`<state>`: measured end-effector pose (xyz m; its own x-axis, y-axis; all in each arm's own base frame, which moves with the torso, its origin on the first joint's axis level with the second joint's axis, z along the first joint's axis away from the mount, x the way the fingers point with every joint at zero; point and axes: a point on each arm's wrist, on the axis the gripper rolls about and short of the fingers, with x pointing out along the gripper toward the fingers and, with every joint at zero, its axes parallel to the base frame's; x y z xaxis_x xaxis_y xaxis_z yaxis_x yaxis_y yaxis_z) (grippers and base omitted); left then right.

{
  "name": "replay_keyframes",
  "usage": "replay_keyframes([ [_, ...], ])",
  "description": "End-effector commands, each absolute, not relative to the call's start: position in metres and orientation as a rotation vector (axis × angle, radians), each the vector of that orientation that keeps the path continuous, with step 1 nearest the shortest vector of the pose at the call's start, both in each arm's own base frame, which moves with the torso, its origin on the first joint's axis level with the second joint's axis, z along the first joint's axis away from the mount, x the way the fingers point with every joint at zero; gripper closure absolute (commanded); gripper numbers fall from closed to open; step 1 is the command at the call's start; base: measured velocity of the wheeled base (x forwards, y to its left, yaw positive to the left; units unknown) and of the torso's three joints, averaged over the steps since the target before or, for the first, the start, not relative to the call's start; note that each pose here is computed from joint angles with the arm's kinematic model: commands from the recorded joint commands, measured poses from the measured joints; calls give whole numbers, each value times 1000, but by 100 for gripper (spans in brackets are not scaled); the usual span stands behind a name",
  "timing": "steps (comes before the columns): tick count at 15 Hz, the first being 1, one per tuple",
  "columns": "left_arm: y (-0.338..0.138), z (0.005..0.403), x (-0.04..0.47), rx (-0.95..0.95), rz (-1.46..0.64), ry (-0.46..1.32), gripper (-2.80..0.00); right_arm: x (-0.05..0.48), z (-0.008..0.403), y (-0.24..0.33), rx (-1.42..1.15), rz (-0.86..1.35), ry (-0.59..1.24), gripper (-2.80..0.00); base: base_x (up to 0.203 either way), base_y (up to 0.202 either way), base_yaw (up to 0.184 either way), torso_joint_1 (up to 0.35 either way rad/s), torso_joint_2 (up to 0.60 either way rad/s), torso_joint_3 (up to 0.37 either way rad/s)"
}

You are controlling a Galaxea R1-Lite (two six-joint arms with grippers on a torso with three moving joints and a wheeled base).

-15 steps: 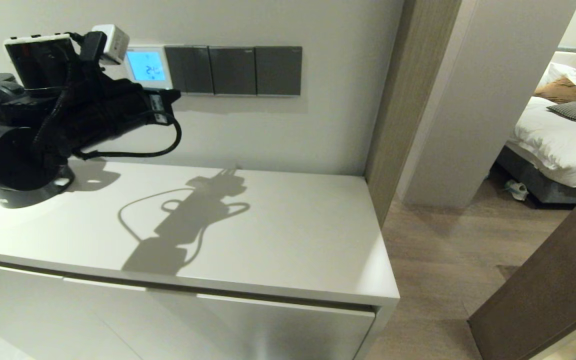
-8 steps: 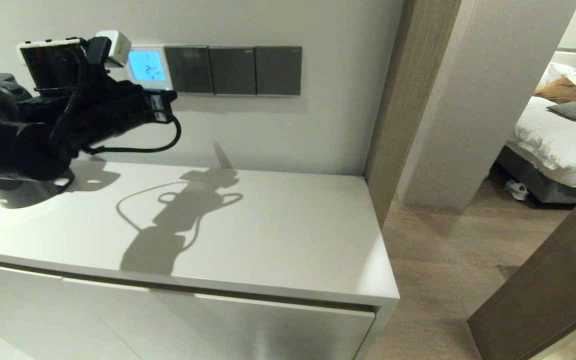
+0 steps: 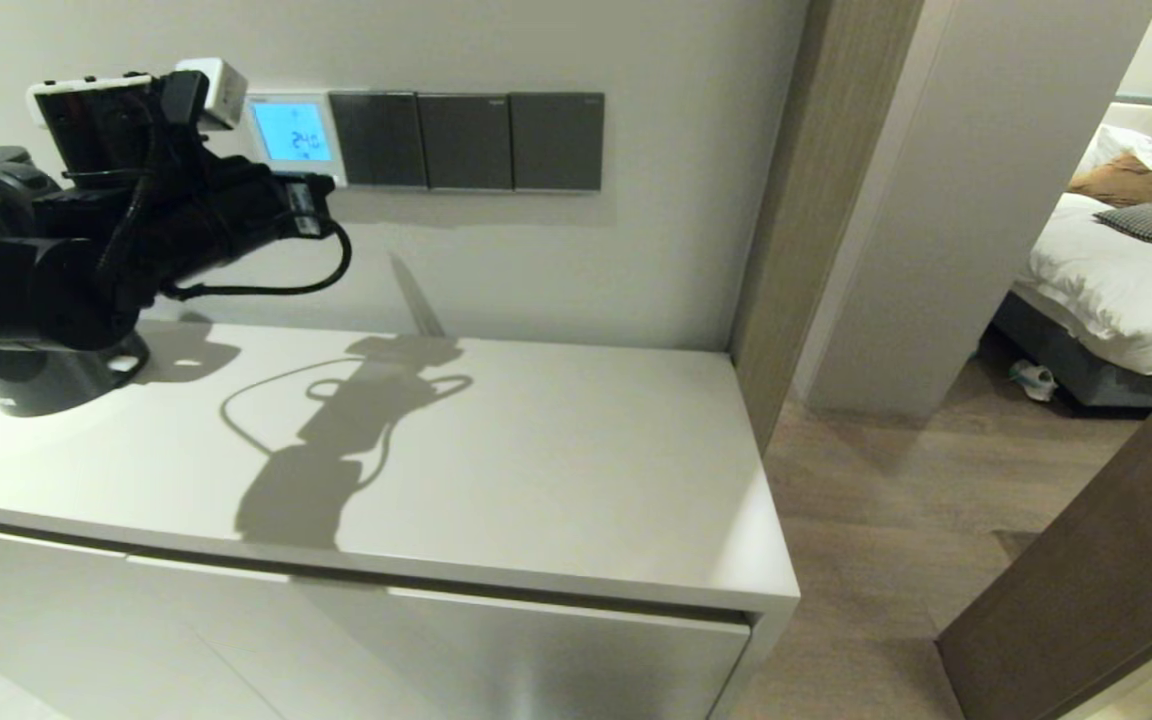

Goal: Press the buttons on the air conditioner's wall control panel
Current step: Turn off the central air conditioner

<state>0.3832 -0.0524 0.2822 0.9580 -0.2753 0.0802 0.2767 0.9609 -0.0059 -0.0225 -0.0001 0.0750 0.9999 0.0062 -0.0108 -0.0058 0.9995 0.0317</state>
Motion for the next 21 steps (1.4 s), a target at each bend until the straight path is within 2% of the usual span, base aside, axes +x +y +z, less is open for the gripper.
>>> replay_keyframes([
  [1, -53, 280, 388, -17, -281, -78, 0, -22, 75, 0, 32, 6, 14, 0, 0, 0, 0, 0, 0, 0],
  [21, -45, 273, 404, -21, -255, -71, 0, -22, 75, 0, 32, 7, 14, 0, 0, 0, 0, 0, 0, 0],
])
